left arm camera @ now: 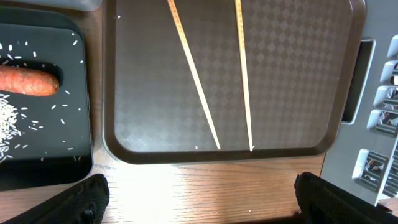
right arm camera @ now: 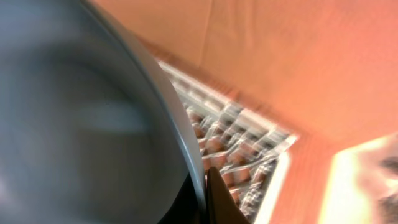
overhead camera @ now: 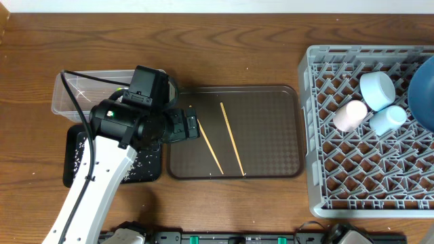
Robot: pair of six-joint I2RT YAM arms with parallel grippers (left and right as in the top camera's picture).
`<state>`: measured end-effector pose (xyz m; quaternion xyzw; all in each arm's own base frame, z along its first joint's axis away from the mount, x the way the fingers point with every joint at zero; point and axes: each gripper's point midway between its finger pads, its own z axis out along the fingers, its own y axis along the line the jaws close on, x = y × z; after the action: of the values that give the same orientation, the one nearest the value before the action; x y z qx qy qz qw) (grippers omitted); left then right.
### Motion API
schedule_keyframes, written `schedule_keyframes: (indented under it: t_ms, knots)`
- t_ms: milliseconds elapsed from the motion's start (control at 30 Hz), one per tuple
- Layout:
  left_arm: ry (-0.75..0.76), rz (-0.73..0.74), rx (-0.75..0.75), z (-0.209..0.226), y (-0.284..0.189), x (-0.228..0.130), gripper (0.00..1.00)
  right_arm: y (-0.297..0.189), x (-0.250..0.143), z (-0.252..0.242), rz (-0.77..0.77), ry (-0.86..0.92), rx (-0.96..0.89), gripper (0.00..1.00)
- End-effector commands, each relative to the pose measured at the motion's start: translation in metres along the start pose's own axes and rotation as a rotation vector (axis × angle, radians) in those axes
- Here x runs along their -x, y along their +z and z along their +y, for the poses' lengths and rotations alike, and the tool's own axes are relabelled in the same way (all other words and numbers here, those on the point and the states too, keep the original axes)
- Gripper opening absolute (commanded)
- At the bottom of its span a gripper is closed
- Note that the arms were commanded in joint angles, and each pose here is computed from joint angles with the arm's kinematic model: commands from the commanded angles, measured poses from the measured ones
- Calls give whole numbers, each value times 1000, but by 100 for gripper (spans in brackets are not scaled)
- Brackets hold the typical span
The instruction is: Sort waste into correct bins and load items into the dishwasher rack
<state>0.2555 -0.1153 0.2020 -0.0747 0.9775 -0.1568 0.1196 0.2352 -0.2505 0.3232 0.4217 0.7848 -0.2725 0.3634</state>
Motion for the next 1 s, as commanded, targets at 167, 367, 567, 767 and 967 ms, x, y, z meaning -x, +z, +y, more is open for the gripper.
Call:
schedule_keyframes:
  t_ms: [167,367,567,767,967]
  knots:
    - [2,-25,-4,-1,-7,5,98,5,43,8,-78,-666,-517,1]
    - [2,-25,-5,-1,-7,5,98,16,60,40,-27,-1010,-678,1]
    - [2,-25,-5,-1,-7,5,98,30,64,55,75,-1304,-727,1]
    - [2,-25,-5,-1,-7,5,98,49,57,52,137,-1361,-736,1]
    - [2,-25,-5,-1,-7,5,98,57,51,34,203,-1378,-749,1]
